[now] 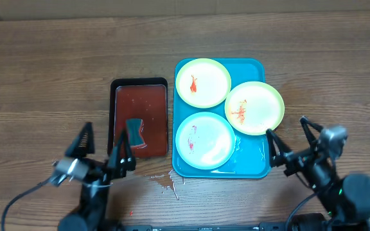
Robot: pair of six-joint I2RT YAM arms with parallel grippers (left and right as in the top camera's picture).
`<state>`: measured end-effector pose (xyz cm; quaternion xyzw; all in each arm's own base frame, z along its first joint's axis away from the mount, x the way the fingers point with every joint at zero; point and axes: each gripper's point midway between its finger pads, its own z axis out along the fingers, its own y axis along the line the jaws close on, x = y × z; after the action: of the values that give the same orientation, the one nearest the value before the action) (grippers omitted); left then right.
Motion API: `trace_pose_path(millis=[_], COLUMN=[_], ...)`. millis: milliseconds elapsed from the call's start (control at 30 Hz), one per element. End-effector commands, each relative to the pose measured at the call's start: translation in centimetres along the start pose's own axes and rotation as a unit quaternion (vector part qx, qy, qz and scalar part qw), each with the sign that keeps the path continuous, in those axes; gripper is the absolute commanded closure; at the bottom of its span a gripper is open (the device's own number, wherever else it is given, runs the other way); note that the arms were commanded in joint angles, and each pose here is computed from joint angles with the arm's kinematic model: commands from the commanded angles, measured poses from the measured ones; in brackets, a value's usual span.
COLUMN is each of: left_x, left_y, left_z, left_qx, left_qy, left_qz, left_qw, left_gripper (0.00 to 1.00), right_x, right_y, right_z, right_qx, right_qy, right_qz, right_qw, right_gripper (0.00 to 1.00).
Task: Clean dirty plates on tray and stack at the side
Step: 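Grasp the sponge with the left gripper, white plate rim with right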
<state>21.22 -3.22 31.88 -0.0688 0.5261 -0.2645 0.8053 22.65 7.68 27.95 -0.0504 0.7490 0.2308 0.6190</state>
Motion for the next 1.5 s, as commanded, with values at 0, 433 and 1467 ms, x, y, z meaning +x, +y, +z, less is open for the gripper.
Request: trace_pose_path(millis=[0,433,1467], left_x=[-3.5,0.5,8.1], left_y=[-2.0,-4.2,0.5], left_z=[0.2,6.9,4.7], left_qx=[0.034,-0.022,-0.182], left_qy=[-0.050,0.378,0.666], left_qz=[-0.013,-0.013,-0.050], left_qw=[0.998,0.925,0.722], left_gripper=[0.00,0.00,0.00], right_x=[-2.3,-2.1,26.4], right_y=[0.3,3.3,-2.5], right_z=[1.0,5.2,10.4], right_qx=[0.009,-0.075,0.129], right_qy=[0.046,0.214,0.610], right_qz=[0.016,0.092,0.087], right_qw=[0.999,0.969,0.777], right_gripper=[0.00,0.00,0.79])
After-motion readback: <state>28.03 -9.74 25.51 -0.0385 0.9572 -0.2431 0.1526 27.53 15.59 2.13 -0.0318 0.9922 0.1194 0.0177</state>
